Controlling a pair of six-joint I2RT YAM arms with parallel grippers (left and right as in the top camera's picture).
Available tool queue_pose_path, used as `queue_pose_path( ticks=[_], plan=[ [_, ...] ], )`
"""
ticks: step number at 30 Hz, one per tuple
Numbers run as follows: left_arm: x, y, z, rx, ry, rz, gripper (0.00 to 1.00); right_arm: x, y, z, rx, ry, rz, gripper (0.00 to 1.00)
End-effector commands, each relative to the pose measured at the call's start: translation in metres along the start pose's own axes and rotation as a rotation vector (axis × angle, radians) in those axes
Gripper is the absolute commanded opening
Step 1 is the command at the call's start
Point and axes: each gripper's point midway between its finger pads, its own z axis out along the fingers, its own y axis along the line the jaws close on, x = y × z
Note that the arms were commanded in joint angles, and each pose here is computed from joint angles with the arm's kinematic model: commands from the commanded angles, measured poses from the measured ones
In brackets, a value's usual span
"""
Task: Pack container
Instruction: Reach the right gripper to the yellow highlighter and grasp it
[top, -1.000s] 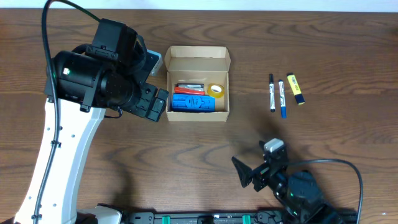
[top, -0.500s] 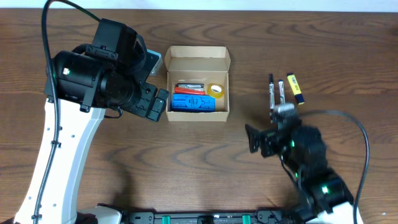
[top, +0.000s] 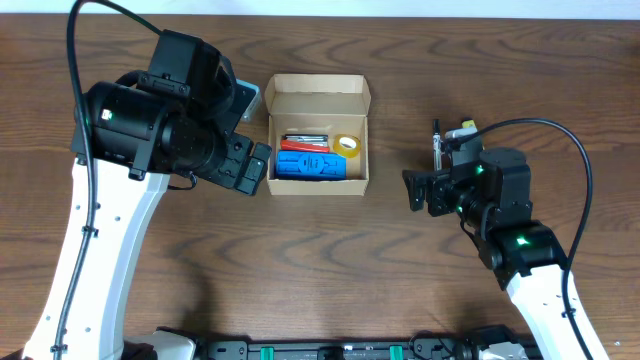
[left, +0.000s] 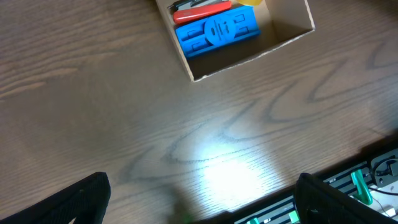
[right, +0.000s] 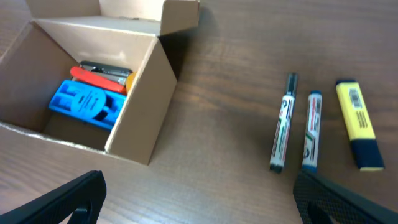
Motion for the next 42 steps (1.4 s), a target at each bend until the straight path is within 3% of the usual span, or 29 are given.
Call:
queue_pose_path(
  ticks=[1, 21, 27, 42],
  plan=[
    [0.0, -0.001, -0.003, 0.003, -0.008, 0.013, 0.95, -0.015, -0.013, -0.001, 0.066, -0.042, -0.035, 0.99],
    [0.0, -0.001, -0.003, 0.003, -0.008, 0.013, 0.95, -0.032, -0.127, 0.054, 0.244, 0.168, -0.028, 0.99],
    [0.0, -0.001, -0.003, 0.003, -0.008, 0.013, 0.95, -0.023, -0.162, 0.081, 0.29, 0.231, -0.035, 0.98],
    [0.0, -0.001, -0.003, 0.003, -0.008, 0.013, 0.95, 0.027, -0.2, 0.133, 0.329, 0.343, -0.008, 0.83]
  ],
)
